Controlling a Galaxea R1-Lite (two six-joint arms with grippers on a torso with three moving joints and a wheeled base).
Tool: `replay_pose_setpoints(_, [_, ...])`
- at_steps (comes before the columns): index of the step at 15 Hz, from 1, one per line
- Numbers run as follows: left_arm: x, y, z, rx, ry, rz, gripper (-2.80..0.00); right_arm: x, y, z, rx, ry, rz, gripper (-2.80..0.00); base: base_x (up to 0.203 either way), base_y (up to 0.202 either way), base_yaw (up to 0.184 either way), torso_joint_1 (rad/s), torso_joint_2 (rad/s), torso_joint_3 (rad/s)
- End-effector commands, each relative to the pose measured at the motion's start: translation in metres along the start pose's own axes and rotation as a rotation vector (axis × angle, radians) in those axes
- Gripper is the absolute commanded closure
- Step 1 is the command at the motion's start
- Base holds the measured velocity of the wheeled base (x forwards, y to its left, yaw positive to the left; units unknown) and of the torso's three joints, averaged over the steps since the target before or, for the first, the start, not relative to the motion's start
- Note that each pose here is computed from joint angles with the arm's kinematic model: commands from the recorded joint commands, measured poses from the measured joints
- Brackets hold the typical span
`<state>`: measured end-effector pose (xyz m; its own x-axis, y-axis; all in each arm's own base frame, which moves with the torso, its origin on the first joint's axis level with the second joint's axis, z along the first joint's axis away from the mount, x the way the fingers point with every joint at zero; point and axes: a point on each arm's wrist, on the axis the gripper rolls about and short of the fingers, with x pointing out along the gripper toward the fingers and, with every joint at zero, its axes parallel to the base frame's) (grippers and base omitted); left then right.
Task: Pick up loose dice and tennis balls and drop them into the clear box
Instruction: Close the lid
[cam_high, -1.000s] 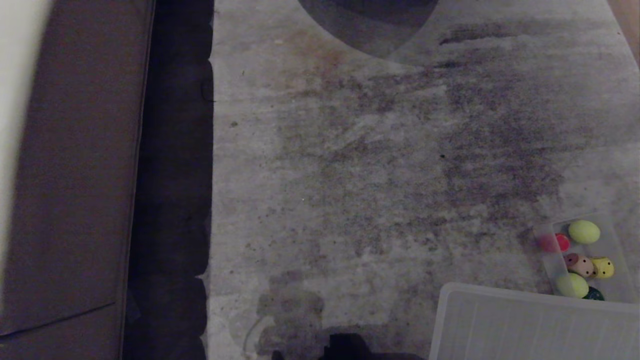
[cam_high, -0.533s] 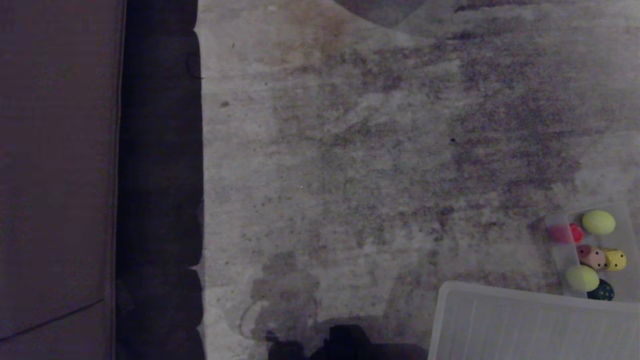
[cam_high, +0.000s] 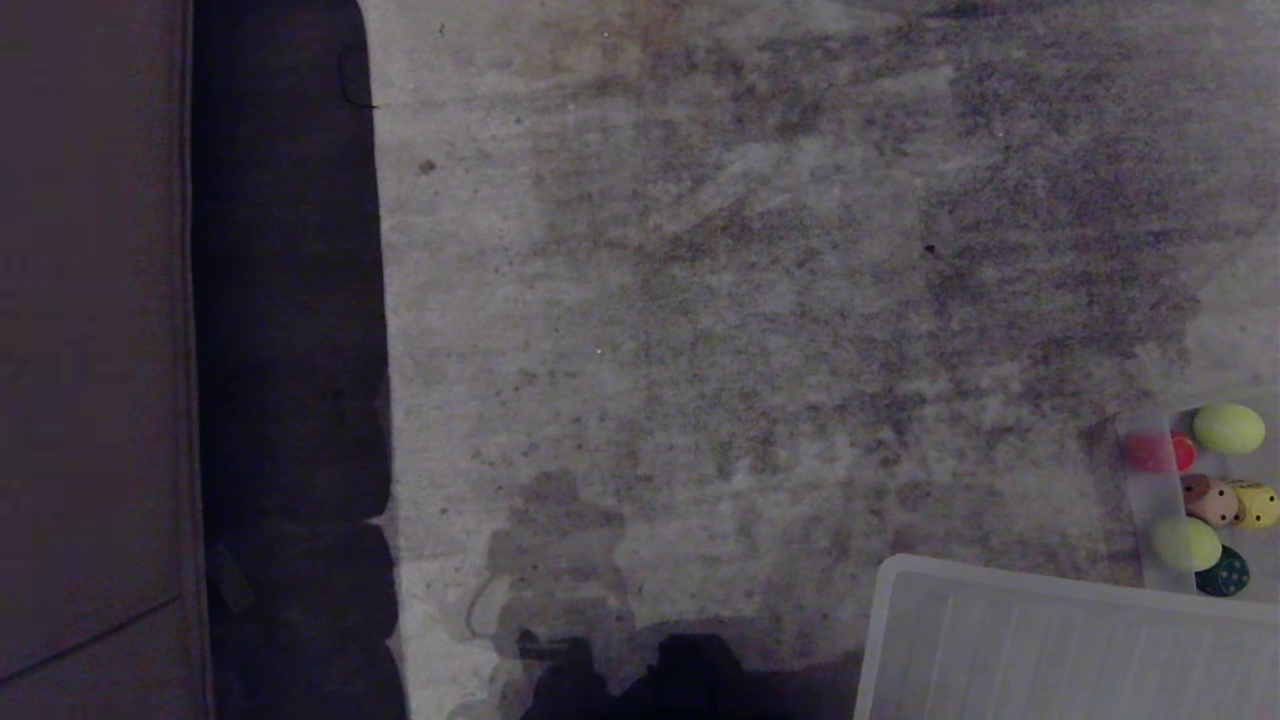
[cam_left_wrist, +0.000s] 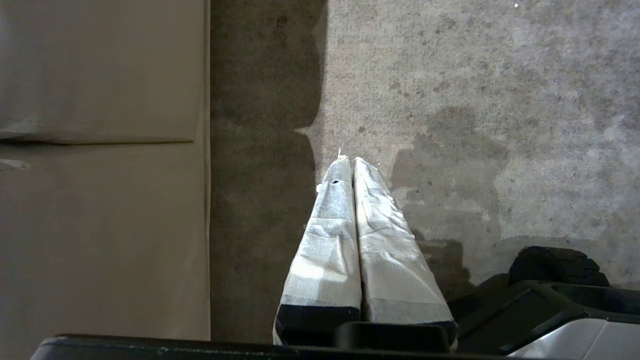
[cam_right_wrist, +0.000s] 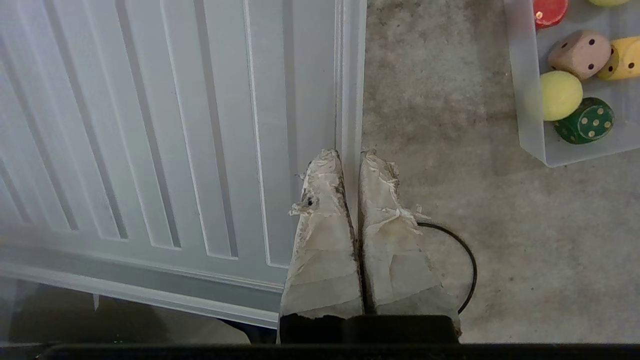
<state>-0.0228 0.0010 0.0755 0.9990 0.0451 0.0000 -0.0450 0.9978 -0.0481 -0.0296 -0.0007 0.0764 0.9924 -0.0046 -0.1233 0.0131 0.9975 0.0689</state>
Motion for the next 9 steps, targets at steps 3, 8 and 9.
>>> replay_pose_setpoints(3, [0.0,0.0,0.0,-0.001,0.003,0.001,0.0,-0.002,0.0,0.014,0.06,-0.005,-0.048,0.0,0.0,0.0,0.0,-0.001,0.0,-0.014])
replay_pose_setpoints(8, [0.0,0.0,0.0,-0.001,0.003,0.001,0.0,0.039,0.002,0.085,0.317,0.137,-0.239,0.0,0.0,0.0,0.0,0.0,0.0,0.0])
replay_pose_setpoints(9, [0.0,0.0,0.0,-0.001,0.003,0.001,0.0,0.056,0.002,0.096,0.371,0.134,-0.285,0.0,0.0,0.0,0.0,0.0,0.0,0.0])
